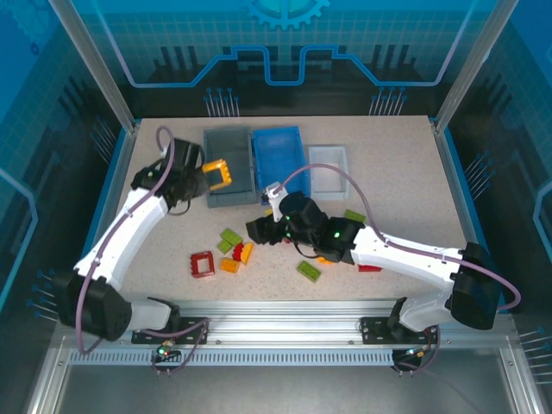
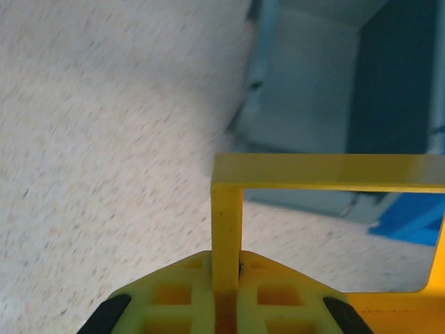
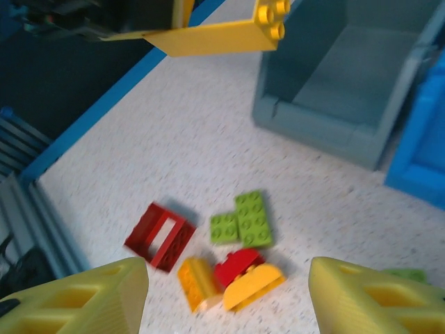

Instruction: Sort the legos into containers by color

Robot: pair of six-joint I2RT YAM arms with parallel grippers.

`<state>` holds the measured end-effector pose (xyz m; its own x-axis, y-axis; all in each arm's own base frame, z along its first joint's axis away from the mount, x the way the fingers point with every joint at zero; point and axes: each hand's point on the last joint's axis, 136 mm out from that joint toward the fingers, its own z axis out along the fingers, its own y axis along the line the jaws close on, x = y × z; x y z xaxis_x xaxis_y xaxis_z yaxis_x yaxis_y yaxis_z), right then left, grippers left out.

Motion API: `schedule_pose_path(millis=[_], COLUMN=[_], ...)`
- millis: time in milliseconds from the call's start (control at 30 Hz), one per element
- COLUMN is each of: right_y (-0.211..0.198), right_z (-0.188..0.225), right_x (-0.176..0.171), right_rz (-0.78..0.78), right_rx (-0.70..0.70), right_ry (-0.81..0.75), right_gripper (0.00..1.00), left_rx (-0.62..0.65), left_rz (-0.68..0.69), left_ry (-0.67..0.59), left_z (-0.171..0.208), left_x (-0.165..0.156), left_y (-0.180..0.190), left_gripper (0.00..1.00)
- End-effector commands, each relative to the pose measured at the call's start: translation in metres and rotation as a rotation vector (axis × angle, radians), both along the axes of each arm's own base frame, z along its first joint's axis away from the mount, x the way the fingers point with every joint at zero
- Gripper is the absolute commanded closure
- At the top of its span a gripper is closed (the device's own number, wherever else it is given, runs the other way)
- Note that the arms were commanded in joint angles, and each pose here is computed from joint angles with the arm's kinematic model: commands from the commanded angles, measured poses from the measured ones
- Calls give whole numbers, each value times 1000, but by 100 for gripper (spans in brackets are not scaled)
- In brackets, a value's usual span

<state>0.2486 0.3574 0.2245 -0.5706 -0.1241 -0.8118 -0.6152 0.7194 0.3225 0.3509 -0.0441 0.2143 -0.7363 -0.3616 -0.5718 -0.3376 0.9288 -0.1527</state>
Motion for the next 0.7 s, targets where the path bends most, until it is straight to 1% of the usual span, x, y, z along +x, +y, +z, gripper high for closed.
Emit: schedule_pose_path(millis=[0,133,200,333,433,533,667], right_y=[-8,-15,-14,-8,-7,-6,-6], right_z=[42,62,68,73,71,63,54], right_x=[33,61,70,76,76,75,75], right_rz=[-112,-213,-239,-241,-238,-238,-243], right_rx=[103,118,118,121,121,112,96], right_ry=[-78,-123,-128,-124,-112,-93,-70], right_gripper=[36,35,35,35,35,35,35], left_rx=[87,159,207,247,266,299,280], left_rz=[-69,-115,-111,-85,-76,-59,-60], left_ry=[72,86,131,182,209,231,243], left_z=[-6,-7,-21,-39,-54,-66,-82], left_x=[28,85,106,141,159,170,179], left_y=[-5,-12,-9,1,5,12,12], left_gripper=[100,100,100,100,100,100,100])
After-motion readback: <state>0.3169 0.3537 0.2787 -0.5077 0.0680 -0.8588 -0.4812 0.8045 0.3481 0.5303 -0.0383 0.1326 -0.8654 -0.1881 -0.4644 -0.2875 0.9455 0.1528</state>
